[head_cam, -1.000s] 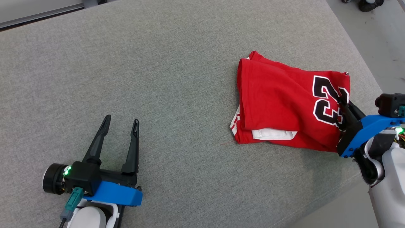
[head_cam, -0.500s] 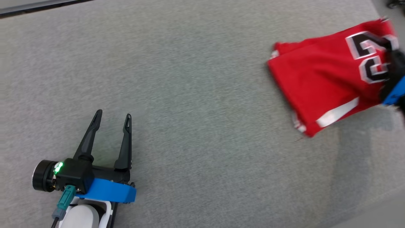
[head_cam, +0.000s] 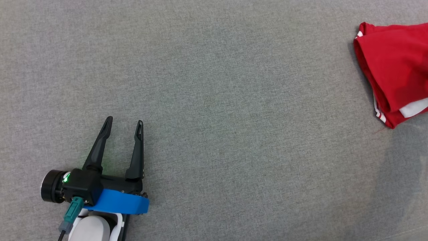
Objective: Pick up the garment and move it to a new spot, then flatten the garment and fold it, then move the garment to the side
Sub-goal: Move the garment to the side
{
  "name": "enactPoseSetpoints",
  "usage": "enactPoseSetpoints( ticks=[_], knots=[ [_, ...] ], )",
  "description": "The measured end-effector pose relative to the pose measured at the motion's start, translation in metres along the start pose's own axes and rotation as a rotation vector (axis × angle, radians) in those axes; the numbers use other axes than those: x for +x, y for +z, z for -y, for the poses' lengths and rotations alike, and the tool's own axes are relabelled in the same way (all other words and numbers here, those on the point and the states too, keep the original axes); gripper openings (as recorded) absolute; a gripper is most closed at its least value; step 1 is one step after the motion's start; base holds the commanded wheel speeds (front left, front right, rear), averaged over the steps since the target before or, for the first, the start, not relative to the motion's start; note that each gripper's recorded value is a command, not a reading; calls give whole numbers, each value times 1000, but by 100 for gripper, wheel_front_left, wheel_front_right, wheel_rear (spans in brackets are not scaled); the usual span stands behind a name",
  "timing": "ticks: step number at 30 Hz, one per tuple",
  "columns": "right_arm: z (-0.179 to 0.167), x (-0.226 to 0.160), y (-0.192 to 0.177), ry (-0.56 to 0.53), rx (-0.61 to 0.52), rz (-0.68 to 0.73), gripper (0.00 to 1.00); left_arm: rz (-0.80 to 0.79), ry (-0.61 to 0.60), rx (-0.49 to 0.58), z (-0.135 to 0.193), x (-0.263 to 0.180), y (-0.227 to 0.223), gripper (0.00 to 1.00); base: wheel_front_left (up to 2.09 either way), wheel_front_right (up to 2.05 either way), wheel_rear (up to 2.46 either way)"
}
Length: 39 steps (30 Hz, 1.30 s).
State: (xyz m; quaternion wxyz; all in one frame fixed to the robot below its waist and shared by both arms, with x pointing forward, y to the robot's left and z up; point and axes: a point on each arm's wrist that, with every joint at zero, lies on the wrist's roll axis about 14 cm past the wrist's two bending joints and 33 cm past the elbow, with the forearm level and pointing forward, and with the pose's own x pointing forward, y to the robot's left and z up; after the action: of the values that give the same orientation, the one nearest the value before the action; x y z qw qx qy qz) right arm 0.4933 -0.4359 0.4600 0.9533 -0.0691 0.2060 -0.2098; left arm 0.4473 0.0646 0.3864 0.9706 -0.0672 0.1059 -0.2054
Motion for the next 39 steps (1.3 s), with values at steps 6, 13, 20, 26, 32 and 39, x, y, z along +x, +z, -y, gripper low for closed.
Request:
enactPoseSetpoints(
  ticks=[6, 13, 20, 26, 32, 39],
  knots=[
    [-38, -4, 11, 83, -14, 71, 100, 21, 5, -3, 1, 0, 7, 100, 0, 0, 0],
    [-100, -33, 37, 246, -5, 214, 100, 85, 65, -26, -4, -18, 33, 100, 0, 0, 0],
    [-161, -88, 40, 392, 94, 357, 100, 119, 190, -52, -24, -56, 48, 100, 0, 0, 0],
    [-199, -140, 10, 475, 167, 359, 100, 119, 293, -86, -40, -95, 44, 100, 0, 0, 0],
    [-205, -176, -16, 511, 155, 348, 100, 108, 343, -107, -41, -125, 35, 100, 0, 0, 0],
    [-214, -199, -31, 565, 222, 321, 100, 105, 360, -115, -40, -137, 31, 100, 0, 0, 0]
  ],
)
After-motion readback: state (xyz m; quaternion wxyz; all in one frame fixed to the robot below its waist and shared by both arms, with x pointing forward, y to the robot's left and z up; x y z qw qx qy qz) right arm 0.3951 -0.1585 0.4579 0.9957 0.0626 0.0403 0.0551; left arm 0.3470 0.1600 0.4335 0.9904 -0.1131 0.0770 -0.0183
